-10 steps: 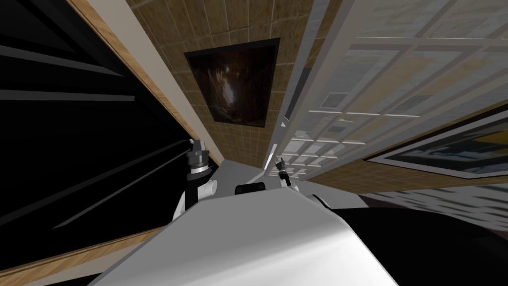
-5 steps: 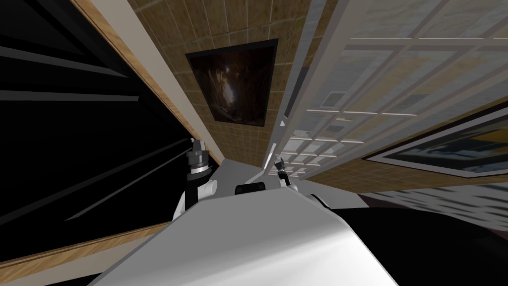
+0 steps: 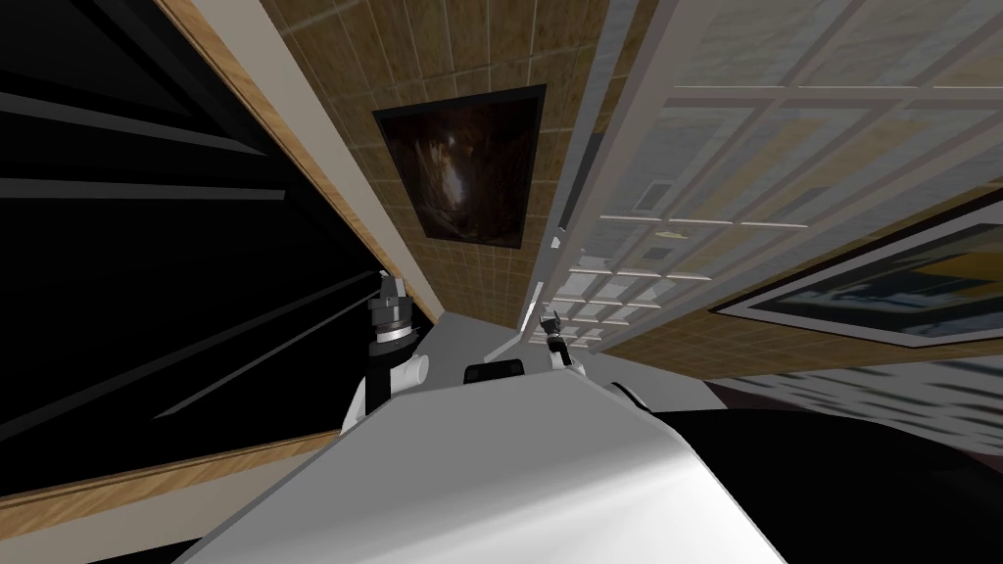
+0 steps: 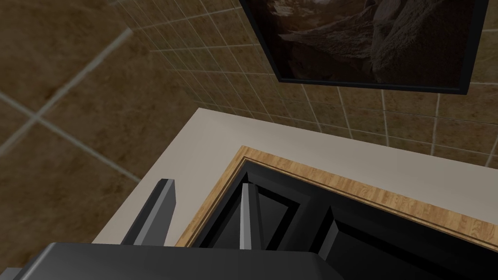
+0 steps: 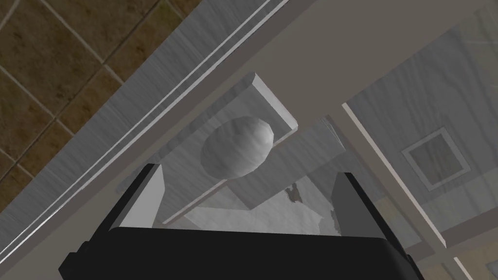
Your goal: Pull the door open
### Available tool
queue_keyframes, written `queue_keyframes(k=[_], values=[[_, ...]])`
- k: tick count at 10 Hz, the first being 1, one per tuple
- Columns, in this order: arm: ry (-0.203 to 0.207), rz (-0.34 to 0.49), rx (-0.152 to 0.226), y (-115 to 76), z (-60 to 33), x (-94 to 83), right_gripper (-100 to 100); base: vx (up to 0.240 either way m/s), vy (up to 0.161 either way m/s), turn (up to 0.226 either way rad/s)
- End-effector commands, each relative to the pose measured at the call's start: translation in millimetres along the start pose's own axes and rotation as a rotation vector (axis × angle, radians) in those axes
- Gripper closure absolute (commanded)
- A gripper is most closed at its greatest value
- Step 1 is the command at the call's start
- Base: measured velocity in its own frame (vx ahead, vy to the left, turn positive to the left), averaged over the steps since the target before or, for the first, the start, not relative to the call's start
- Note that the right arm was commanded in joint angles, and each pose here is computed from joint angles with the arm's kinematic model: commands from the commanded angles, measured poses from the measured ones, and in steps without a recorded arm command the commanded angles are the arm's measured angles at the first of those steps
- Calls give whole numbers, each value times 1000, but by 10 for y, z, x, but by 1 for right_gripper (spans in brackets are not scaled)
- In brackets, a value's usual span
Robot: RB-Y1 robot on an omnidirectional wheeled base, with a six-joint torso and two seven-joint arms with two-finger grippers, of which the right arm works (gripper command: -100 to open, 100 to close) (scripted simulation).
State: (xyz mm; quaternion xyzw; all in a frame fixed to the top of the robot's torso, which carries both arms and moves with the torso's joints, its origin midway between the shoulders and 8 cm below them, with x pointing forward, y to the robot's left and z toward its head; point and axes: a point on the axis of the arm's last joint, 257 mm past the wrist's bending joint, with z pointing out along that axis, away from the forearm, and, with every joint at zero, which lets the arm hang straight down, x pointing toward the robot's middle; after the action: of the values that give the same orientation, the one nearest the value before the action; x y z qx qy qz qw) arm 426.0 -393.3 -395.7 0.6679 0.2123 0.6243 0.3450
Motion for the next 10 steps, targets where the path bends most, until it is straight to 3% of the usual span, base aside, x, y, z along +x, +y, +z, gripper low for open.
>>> queue_keyframes(k=[1, 10], values=[[-3, 69, -2, -31, 11, 26, -100, -74, -4, 18], [-11, 363, -8, -134, 41, 120, -100, -49, -8, 9]])
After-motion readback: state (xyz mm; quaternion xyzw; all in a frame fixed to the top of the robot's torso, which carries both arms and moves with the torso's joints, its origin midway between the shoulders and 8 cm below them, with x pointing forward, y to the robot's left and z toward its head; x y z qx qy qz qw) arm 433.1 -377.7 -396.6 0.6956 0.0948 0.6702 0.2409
